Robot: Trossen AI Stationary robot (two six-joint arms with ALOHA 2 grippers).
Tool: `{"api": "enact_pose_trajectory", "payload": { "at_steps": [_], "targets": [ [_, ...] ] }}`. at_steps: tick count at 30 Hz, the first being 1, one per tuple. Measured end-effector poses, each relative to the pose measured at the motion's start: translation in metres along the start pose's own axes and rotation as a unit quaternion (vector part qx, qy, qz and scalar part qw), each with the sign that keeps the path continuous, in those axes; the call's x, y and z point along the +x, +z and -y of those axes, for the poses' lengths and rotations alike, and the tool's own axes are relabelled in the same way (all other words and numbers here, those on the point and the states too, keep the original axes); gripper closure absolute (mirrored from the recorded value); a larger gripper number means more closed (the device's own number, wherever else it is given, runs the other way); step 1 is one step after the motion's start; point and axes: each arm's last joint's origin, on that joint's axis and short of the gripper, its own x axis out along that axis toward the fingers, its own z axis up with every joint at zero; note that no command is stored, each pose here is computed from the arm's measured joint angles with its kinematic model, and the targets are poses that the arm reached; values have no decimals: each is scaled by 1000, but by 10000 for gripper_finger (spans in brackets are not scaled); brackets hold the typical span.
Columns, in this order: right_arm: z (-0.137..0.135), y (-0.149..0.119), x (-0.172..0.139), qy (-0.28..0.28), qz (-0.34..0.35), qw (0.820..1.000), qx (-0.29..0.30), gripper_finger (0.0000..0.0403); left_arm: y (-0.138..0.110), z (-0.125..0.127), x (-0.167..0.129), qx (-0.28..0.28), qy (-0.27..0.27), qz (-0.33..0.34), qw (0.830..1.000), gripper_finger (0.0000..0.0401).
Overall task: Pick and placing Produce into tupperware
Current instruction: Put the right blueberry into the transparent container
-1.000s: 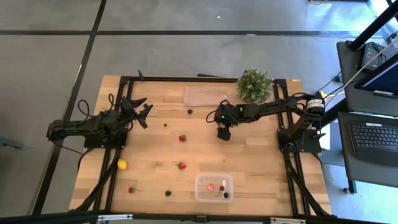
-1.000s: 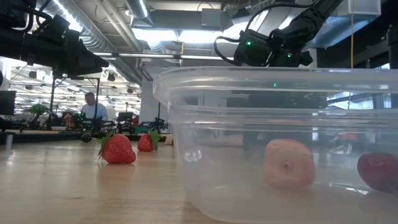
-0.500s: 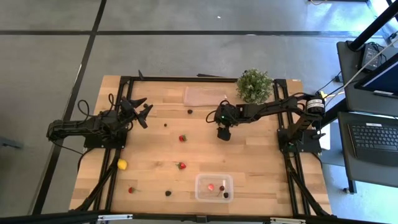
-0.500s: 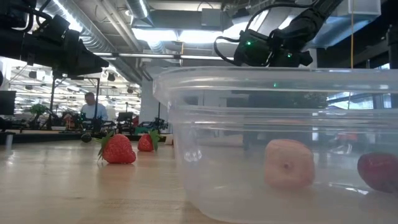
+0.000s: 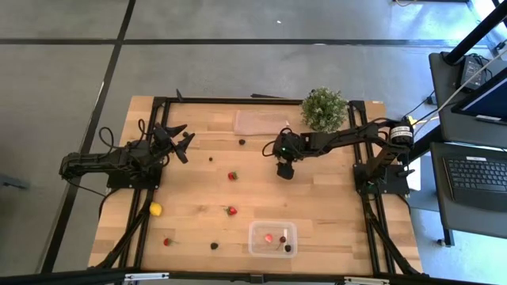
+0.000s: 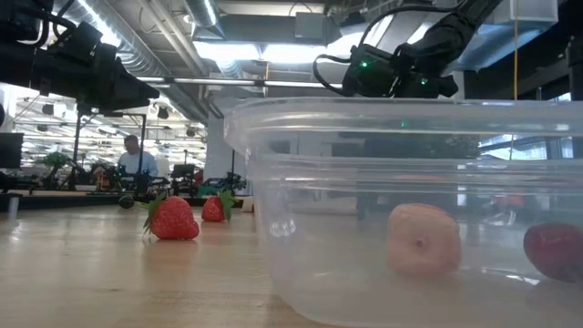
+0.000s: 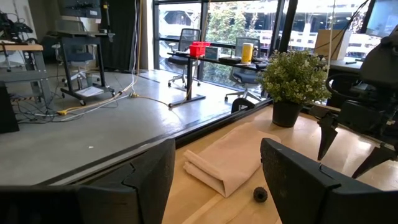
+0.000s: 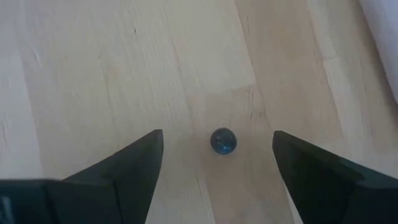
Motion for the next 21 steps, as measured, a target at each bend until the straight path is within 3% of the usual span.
{"api": "enact_pose_trajectory", "payload": {
  "at_steps": [12, 21],
  "targets": [
    [-2, -4, 18, 4, -20, 1000, 0, 105, 0, 0, 0, 0, 0, 0, 1000, 172],
    [-2, -5, 18, 15, -20, 1000, -1, 187, 0, 0, 0, 0, 0, 0, 1000, 172]
  ]
}}
